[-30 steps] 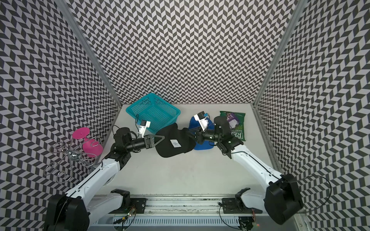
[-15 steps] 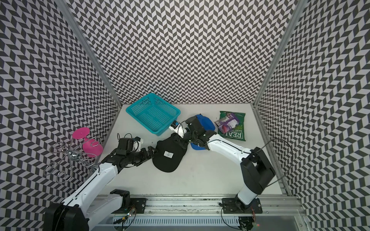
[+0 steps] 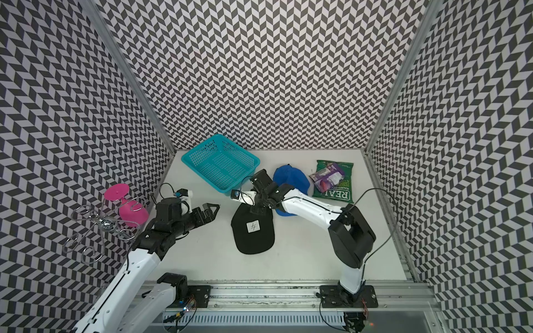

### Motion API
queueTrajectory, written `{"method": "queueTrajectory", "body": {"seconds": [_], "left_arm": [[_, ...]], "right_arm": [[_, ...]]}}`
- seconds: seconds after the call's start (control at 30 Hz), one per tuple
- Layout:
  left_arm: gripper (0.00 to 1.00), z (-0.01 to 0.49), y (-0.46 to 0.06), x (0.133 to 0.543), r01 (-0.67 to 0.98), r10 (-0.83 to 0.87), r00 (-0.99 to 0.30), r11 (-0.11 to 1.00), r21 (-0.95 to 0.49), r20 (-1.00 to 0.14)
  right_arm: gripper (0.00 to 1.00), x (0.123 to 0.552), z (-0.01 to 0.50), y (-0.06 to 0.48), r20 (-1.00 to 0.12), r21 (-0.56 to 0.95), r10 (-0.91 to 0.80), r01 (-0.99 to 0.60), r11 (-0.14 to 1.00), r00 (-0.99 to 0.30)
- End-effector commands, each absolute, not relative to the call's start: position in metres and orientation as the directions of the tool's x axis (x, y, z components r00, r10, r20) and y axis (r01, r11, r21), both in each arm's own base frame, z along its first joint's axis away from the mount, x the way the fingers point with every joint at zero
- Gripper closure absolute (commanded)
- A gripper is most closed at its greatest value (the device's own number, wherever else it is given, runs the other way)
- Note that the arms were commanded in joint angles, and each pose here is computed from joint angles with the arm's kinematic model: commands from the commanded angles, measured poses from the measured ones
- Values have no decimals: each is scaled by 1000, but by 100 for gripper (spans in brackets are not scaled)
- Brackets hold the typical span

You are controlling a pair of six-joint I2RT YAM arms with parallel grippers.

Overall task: Turn the baseball cap inside out
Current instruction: Place the baseball cap at the center of the board, then reset both arms

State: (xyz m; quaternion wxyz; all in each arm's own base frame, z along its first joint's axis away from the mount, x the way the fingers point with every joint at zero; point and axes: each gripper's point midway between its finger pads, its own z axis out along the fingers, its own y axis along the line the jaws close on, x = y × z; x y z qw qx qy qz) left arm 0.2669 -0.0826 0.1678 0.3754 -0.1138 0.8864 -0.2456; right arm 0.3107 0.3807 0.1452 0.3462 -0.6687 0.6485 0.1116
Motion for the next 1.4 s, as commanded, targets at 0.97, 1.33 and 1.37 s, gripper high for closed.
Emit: {"method": "queueTrajectory", "body": {"seconds": [0.97, 1.33, 1.37], "left_arm": [[0, 231, -28, 331, 21, -324, -213, 942, -336, -922], [0, 195, 55, 347, -279, -181, 79, 940, -196, -980], [0, 196, 50, 349, -248, -145, 91, 955, -163, -985]], "right_arm": [[0, 360, 293, 162, -982, 166, 110, -423, 891, -154], [0, 333, 217, -24, -977, 210, 212, 219, 953, 16], [0, 331, 211, -26, -983, 180, 181, 227, 957, 19]]}}
